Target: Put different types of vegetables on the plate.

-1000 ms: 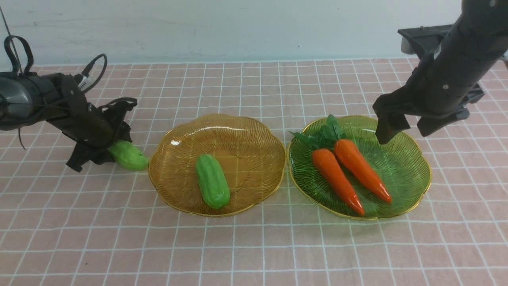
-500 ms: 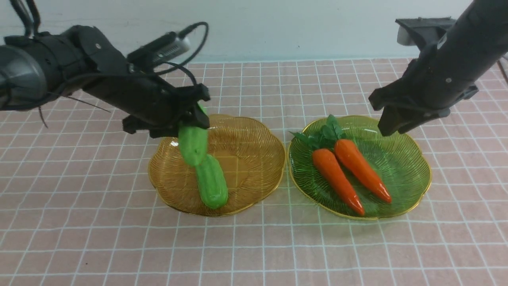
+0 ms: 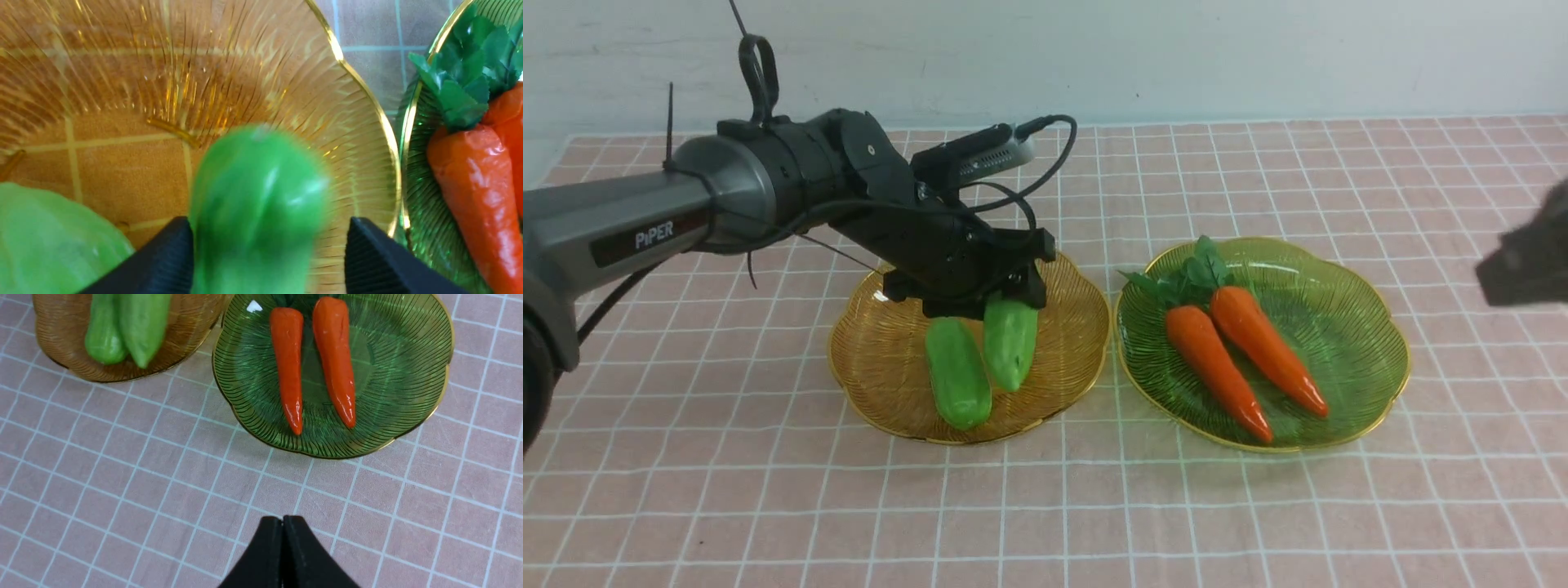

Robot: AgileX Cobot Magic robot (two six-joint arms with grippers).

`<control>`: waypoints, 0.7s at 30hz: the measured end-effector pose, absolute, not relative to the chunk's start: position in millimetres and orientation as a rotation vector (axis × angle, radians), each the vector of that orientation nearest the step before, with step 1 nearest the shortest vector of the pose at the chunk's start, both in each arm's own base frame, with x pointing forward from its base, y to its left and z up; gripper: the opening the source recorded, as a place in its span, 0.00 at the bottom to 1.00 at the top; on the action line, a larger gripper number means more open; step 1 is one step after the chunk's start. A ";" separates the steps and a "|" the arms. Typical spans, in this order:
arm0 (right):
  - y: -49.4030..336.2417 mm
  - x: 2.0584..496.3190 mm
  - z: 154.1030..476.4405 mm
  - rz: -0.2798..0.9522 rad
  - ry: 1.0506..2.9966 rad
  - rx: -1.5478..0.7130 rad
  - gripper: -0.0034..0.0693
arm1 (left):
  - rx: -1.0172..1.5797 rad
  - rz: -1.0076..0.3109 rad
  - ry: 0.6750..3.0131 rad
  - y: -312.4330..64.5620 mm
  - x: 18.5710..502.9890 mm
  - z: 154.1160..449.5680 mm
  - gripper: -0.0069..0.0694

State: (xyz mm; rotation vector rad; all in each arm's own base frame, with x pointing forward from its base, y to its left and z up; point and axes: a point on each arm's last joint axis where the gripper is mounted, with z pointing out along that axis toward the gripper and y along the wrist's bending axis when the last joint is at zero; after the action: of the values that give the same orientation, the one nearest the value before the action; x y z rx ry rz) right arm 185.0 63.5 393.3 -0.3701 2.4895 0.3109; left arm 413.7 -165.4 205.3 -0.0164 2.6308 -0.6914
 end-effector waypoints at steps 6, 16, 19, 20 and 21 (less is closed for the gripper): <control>44.6 113.0 389.7 0.318 2.367 -0.366 0.03 | -0.003 -0.698 2.599 -166.9 418.3 214.6 0.71; 18.6 35.5 325.6 0.304 1.732 -0.261 0.03 | 0.200 -0.713 2.546 -173.5 424.8 248.7 0.44; 17.0 37.8 310.6 0.299 1.621 -0.224 0.03 | 0.214 -0.718 2.551 -174.1 424.3 251.6 0.31; 17.1 38.6 308.3 0.298 1.620 -0.222 0.03 | 0.219 -0.719 2.550 -174.1 424.4 251.9 0.29; 17.1 42.2 304.0 0.295 1.587 -0.208 0.03 | 0.231 -0.717 2.552 -174.2 424.1 251.7 0.22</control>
State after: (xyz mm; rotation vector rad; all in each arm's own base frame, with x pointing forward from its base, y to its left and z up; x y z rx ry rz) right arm 42.2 17.1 304.0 -0.2084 1.5867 0.2950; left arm 424.1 -174.2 251.7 0.2309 2.5515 -0.7168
